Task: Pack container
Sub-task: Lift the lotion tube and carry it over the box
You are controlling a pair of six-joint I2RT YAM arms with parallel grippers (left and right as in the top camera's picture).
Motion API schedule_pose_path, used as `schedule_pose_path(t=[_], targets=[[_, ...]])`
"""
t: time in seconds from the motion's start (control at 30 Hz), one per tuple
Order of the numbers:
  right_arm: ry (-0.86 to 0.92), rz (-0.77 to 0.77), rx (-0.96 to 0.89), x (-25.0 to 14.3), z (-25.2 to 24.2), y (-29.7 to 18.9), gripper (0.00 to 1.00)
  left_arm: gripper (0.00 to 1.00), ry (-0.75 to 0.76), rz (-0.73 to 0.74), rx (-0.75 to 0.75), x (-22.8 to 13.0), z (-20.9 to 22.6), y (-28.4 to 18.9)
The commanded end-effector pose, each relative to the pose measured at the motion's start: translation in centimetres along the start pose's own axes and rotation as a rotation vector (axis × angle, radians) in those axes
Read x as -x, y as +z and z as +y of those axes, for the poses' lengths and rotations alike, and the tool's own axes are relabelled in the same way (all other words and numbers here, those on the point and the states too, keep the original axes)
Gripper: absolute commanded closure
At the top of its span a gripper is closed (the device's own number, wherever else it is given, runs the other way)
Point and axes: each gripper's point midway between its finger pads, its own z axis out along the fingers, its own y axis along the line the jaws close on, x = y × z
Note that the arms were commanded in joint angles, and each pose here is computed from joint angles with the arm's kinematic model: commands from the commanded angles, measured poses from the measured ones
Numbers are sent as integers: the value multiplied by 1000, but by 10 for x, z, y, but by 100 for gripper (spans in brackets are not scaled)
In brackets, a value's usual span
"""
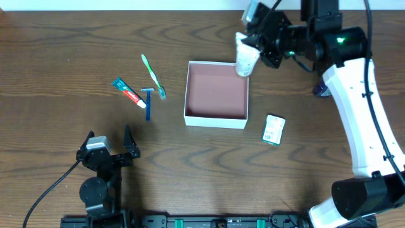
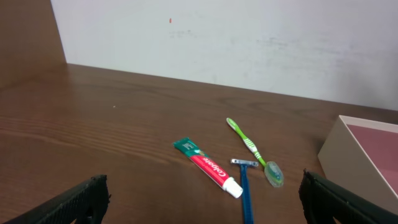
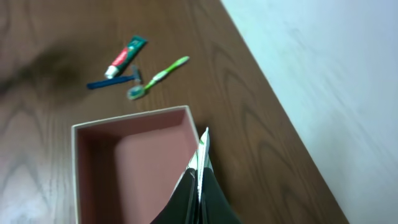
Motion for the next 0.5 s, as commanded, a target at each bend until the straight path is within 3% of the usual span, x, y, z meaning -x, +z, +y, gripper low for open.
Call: schedule_pose_path(t=[0.0,0.47], targets=[[-87,-37,53,14,14,9,99,2,12,47,0,-15,1,1],[-29,20,137,-27,4,72,99,2,12,47,0,-15,1,1]])
